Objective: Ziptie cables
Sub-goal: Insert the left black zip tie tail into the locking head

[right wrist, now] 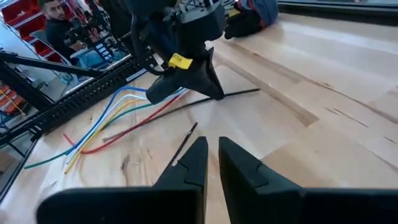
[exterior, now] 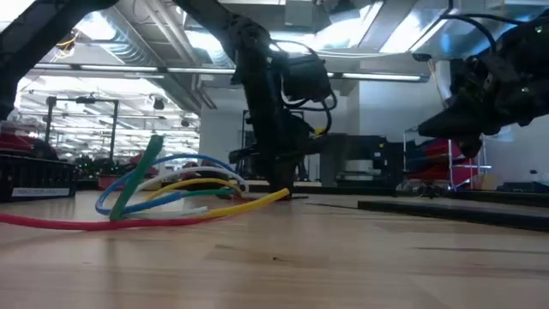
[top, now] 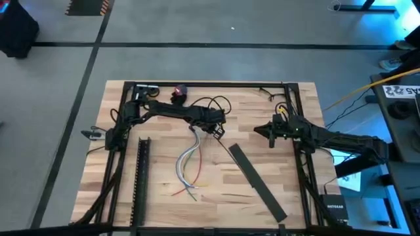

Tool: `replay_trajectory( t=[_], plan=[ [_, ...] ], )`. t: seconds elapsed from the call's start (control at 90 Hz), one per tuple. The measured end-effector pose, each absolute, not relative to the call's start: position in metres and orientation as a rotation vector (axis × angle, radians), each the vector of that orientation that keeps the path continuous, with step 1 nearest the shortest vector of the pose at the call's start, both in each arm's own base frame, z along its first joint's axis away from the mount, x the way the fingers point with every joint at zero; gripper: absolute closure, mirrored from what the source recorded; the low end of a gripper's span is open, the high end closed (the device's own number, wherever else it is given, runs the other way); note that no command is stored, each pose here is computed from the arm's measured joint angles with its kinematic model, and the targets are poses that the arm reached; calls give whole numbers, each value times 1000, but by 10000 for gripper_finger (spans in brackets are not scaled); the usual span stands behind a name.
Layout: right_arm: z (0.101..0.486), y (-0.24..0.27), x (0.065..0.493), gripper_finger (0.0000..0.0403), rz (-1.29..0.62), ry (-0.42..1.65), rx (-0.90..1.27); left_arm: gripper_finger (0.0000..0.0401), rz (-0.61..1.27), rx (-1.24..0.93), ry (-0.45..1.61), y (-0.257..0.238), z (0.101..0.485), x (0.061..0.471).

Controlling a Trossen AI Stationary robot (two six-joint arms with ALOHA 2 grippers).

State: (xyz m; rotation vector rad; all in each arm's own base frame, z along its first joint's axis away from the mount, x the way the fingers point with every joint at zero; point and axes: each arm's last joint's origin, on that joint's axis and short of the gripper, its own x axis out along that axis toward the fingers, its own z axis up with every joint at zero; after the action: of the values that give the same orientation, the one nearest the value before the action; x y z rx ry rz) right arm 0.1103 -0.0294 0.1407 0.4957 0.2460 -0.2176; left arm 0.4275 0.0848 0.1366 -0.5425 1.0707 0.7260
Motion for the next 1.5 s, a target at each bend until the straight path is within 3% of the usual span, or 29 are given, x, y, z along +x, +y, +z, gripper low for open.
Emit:
replay_trajectory(
  t=[0.2,0.367,0.711,0.9,1.267,1.5],
  plan=[
    [154,-30,112,370,-184,200,407,400,650,-532,997,85,165,431],
    [196,-31,114,370,-197,101,197,401,551,-506,761,88,248,420],
    [278,-40,132,370,-269,72,-416,401,440,-495,324,109,366,370],
    [312,-52,168,355,-295,179,-718,401,360,-530,212,117,391,355],
    [331,-44,253,228,-129,329,-1324,401,168,-644,89,126,408,351],
    [329,-22,279,217,-195,299,-1552,401,150,-674,66,134,415,341]
  ],
)
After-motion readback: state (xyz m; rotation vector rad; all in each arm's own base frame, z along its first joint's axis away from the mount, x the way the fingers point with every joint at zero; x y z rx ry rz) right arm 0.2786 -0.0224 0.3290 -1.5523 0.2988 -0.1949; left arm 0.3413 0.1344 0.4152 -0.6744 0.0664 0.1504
